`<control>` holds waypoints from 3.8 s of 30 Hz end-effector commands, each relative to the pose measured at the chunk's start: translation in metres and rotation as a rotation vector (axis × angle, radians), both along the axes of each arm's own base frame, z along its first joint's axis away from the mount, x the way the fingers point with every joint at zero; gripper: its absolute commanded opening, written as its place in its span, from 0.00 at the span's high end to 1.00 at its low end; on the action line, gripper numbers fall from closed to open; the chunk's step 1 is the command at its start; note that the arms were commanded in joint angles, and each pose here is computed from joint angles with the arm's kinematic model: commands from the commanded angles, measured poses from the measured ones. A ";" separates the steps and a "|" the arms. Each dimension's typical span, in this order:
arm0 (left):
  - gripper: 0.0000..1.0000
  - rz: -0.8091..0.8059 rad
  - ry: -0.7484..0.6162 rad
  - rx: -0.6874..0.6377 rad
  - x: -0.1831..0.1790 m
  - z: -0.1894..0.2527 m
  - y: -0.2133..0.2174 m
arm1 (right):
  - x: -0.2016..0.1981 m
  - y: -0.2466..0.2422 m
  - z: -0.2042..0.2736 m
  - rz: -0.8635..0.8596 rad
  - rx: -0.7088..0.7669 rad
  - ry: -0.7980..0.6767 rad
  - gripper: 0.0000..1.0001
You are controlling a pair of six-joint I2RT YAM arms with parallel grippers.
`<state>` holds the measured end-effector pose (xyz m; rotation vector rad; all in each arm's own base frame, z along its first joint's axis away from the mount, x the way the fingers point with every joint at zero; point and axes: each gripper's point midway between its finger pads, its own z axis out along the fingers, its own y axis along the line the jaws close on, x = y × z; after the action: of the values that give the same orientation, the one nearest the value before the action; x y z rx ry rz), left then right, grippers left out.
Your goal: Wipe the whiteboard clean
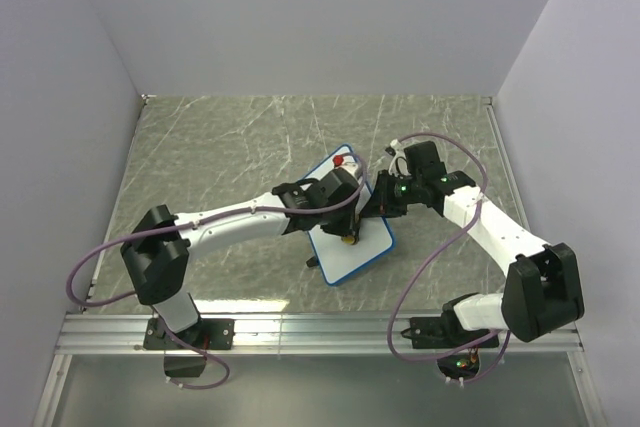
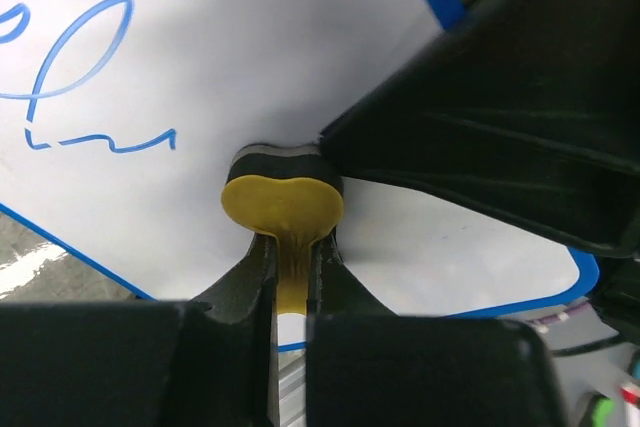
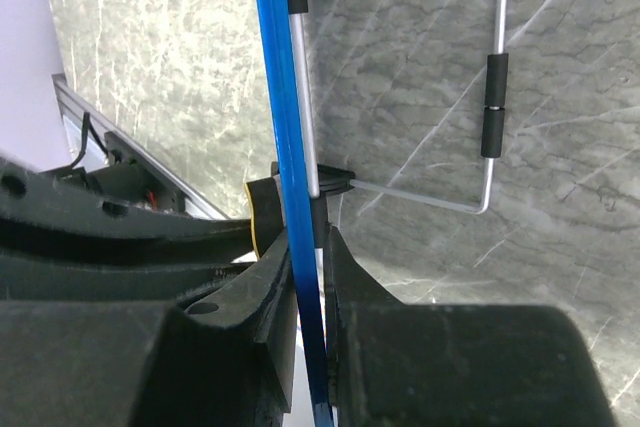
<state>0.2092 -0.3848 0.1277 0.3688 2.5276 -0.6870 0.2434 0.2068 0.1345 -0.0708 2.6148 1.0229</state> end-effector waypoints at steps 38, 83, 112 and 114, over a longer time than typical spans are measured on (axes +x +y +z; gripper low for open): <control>1.00 0.089 0.094 -0.058 0.109 -0.046 0.048 | 0.006 0.014 -0.009 -0.015 -0.015 0.068 1.00; 1.00 0.165 0.190 0.010 0.175 -0.081 0.093 | 0.017 0.018 -0.009 0.000 -0.036 0.078 1.00; 1.00 -0.090 0.100 -0.185 0.145 0.026 -0.021 | 0.014 0.020 -0.011 -0.009 -0.001 0.061 1.00; 1.00 -0.056 0.073 -0.178 0.148 0.030 -0.014 | 0.012 0.019 -0.009 -0.010 0.003 0.055 1.00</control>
<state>0.3843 -0.3874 0.1650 0.3673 2.4429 -0.8647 0.2674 0.2269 0.1325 0.1189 2.6627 1.0941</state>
